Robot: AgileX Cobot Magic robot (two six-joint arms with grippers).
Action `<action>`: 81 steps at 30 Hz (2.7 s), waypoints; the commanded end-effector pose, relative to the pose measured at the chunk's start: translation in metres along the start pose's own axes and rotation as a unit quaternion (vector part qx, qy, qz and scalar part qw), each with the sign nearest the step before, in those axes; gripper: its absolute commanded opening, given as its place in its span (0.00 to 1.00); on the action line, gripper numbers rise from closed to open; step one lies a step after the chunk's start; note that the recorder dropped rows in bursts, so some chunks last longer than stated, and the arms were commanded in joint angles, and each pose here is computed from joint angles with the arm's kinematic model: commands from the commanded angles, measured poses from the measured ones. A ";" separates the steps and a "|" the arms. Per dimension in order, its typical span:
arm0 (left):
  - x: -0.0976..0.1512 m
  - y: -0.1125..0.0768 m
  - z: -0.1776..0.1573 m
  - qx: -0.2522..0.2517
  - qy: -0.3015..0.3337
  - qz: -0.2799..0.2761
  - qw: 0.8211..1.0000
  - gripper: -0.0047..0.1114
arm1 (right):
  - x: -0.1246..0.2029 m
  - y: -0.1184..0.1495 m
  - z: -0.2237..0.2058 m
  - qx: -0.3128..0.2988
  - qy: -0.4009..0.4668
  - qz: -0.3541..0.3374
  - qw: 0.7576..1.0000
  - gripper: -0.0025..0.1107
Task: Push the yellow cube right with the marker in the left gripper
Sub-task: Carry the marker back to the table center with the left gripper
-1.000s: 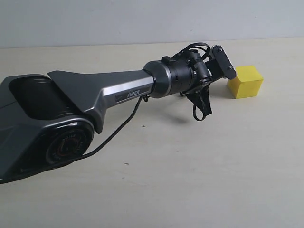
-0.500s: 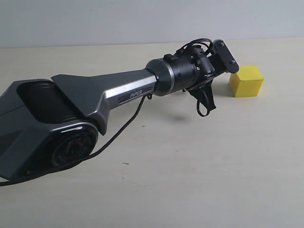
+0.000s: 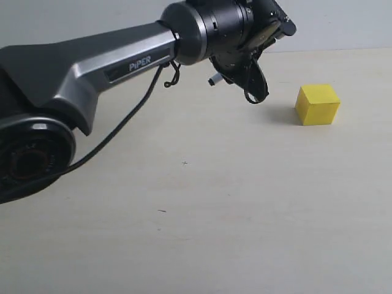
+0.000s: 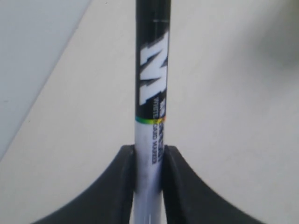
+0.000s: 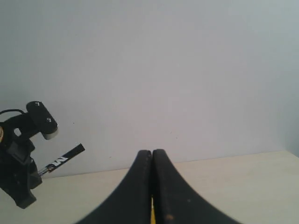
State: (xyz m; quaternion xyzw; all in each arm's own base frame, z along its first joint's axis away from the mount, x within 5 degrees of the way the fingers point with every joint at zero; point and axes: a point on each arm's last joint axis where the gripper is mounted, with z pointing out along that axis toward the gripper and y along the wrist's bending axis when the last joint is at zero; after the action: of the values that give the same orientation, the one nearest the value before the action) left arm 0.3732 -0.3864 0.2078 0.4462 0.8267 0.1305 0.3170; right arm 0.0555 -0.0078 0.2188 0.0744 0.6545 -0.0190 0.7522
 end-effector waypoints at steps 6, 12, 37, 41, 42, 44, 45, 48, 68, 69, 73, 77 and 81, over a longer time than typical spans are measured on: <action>0.019 -0.010 -0.007 0.045 0.071 -0.020 0.996 0.04 | 0.001 0.000 -0.001 0.001 -0.001 -0.005 1.000 0.02; 0.027 0.004 -0.030 0.114 0.072 -0.105 0.985 0.04 | 0.001 0.000 -0.001 0.001 -0.001 -0.005 1.000 0.02; 0.159 -0.021 -0.066 0.171 0.152 -0.408 0.884 0.04 | 0.001 0.000 -0.001 0.001 -0.001 -0.004 1.000 0.02; 0.164 -0.021 -0.044 0.166 0.172 -0.436 0.868 0.04 | 0.001 0.000 -0.001 0.001 -0.001 -0.004 1.000 0.02; 0.164 -0.022 -0.038 0.170 0.170 -0.446 0.862 0.04 | 0.001 0.000 -0.001 0.001 -0.001 -0.004 1.000 0.02; 0.162 -0.027 -0.028 0.179 0.166 -0.457 0.855 0.04 | 0.001 0.000 -0.001 0.001 -0.001 -0.004 1.000 0.02; 0.161 -0.027 -0.022 0.182 0.166 -0.460 0.853 0.04 | 0.001 0.000 -0.001 0.001 -0.001 -0.004 1.000 0.02; 0.152 -0.031 -0.012 0.191 0.170 -0.460 0.850 0.04 | 0.001 0.000 -0.001 0.001 -0.001 -0.004 1.000 0.02; 0.152 -0.040 0.019 0.188 0.263 -0.471 0.821 0.04 | 0.001 0.000 -0.001 0.001 -0.001 -0.003 1.000 0.02; 0.152 -0.040 0.019 0.187 0.266 -0.470 0.821 0.04 | 0.001 0.000 -0.001 0.001 -0.001 -0.004 1.000 0.02; 0.153 -0.040 0.019 0.188 0.267 -0.470 0.820 0.05 | 0.001 0.000 -0.001 0.001 -0.001 -0.004 1.000 0.02; 0.153 -0.040 0.019 0.188 0.267 -0.470 0.820 0.23 | 0.001 0.000 -0.001 0.001 -0.001 -0.005 1.000 0.02; 0.150 -0.038 0.015 0.191 0.259 -0.466 0.824 0.45 | 0.001 0.000 -0.001 0.001 -0.001 -0.003 1.000 0.02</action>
State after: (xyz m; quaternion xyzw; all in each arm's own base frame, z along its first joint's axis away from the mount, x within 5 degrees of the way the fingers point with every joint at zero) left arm 0.2970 -0.2868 0.1141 0.0092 0.9963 -0.0822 0.0253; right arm 0.0555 -0.0078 0.2188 0.0744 0.6545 -0.0190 0.7522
